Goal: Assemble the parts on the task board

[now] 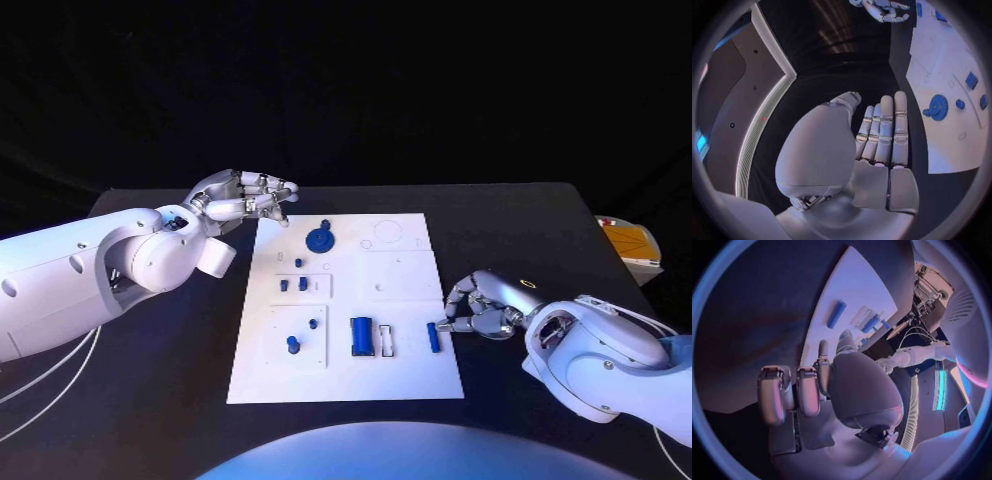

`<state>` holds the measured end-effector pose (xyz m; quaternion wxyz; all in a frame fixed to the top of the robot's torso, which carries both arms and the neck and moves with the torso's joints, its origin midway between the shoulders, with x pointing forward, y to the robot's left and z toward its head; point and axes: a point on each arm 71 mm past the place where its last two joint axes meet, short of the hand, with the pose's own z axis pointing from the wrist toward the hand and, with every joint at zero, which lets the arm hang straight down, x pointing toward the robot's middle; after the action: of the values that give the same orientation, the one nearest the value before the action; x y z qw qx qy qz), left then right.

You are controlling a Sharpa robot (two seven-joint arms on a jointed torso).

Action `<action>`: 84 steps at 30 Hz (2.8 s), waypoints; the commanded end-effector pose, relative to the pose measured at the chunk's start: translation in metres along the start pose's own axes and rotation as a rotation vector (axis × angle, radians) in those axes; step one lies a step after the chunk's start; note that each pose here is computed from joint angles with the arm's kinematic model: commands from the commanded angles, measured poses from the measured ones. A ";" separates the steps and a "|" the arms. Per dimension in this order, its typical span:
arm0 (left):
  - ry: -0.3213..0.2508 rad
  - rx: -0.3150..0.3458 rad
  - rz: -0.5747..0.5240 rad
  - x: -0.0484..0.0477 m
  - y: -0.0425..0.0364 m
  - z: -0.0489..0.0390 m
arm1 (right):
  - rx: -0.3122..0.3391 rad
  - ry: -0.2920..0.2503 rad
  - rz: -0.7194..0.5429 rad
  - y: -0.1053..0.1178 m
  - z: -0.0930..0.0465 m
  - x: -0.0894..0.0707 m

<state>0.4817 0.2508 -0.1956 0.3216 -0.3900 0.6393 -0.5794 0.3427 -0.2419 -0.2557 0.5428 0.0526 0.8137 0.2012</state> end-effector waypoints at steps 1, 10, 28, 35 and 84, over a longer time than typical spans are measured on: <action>0.013 0.012 -0.010 0.0024 -0.0004 0.0008 | 0.005 0.011 -0.039 -0.001 -0.003 0.004; 0.015 0.007 -0.011 0.0025 0.0009 0.0010 | 0.018 0.049 -0.038 0.000 -0.002 0.021; 0.018 0.002 -0.013 0.0023 0.0023 0.0010 | 0.010 0.087 -0.036 0.006 0.008 0.044; 0.018 0.001 -0.013 0.0020 0.0025 0.0007 | 0.007 0.101 -0.071 0.007 0.011 0.049; 0.039 -0.009 -0.015 0.0055 0.0040 0.0014 | -0.062 0.128 0.156 0.055 0.017 0.057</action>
<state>0.4807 0.2482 -0.2003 0.3115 -0.3894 0.6448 -0.5793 0.3286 -0.1712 -0.2877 0.4829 0.0831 0.8301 0.2662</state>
